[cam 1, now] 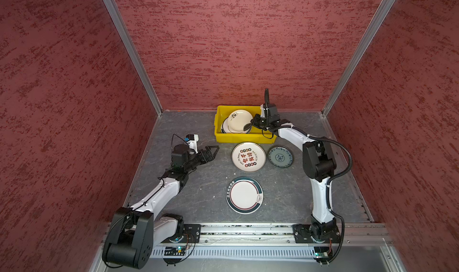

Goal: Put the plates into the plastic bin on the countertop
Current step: 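Lower the cream plate into the bin and open the right gripper, then withdraw the right gripper from the bin toward the robot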

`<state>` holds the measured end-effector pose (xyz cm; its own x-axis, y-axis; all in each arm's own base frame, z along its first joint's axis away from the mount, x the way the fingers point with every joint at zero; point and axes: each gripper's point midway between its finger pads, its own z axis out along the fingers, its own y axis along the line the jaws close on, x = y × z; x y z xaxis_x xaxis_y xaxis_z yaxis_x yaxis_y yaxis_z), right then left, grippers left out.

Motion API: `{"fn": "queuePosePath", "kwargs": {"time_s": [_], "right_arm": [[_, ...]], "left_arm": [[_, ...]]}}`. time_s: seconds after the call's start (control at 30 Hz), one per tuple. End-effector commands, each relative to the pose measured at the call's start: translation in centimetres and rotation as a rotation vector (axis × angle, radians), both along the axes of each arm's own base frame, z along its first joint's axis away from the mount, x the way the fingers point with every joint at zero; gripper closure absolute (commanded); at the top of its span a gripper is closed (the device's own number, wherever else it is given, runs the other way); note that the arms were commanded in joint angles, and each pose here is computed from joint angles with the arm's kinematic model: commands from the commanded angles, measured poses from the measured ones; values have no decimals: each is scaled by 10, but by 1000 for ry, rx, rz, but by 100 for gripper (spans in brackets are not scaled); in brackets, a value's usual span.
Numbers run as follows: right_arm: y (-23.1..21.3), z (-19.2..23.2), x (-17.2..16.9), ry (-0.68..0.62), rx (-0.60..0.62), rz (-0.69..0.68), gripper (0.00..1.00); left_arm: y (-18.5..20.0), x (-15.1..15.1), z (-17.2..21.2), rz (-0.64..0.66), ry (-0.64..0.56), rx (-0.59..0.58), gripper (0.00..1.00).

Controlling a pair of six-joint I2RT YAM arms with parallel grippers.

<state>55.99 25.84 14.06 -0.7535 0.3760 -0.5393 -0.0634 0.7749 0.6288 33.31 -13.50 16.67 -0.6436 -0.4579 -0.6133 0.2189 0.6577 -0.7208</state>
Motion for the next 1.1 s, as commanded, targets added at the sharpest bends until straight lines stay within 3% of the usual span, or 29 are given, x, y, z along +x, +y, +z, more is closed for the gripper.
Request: {"fn": "queuePosePath", "kwargs": {"time_s": [0.0,0.33,0.73,0.83,1.07], "right_arm": [[13,6,3,-11,-17,7,100],[19,2,16,1,-62,9,100],[21,8,15,-10,-59,23,61],[19,27,11,-43,-64,27,48],[4,87,-18,-153,-52,28,33]], "left_arm": [[4,-1,-1,3,-6,12,1],[4,-1,-1,2,-4,11,1],[10,0,-3,26,1,25,1],[10,-1,-2,28,-1,24,1],[13,0,-2,39,9,22,1]]}}
